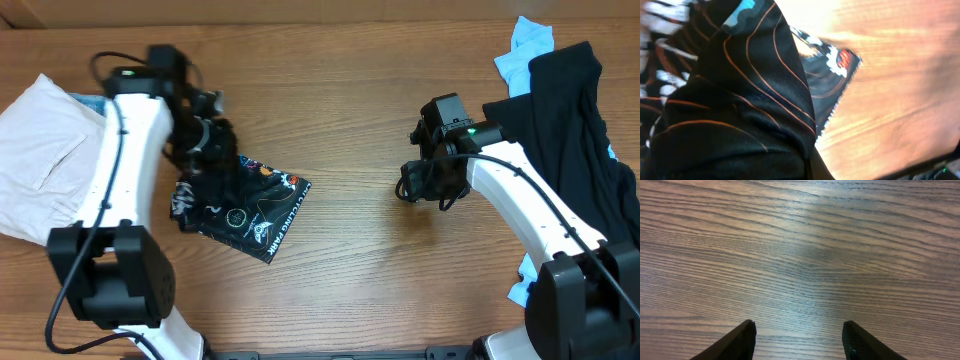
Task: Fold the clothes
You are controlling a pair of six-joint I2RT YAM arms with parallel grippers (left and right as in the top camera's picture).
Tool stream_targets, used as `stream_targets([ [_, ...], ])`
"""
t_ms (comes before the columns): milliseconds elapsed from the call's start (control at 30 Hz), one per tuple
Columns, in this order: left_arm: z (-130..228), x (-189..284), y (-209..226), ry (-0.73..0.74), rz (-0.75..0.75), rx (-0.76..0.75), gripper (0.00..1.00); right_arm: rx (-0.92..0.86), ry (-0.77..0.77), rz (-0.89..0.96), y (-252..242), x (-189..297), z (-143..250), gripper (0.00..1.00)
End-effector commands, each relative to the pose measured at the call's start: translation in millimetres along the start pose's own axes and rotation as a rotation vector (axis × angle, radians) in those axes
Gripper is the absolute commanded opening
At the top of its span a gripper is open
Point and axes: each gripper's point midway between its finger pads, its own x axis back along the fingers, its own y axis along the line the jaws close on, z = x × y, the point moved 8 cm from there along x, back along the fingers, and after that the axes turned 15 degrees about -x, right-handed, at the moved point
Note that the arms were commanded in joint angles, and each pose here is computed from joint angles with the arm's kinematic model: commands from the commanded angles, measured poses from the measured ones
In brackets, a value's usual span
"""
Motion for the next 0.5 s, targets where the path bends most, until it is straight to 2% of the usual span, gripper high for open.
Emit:
stream_targets([
  [0,12.0,-28.6,-22.7,0.114,-0.029,-0.05,0.04,0.002,-0.043,-0.011,1.9,11.8,-4.9,0.59],
  [167,29.9,-57.8,-39.6,0.223,-0.066,-0.078,0.06,0.004,-0.038,-0.009,1.6,11.7,-4.2,0.59],
  [467,36.4,-69.7,-51.1,0.257,-0.064,-0.105,0.09,0.004,-0.037,-0.009,1.5,11.7,-4.0,0.59],
])
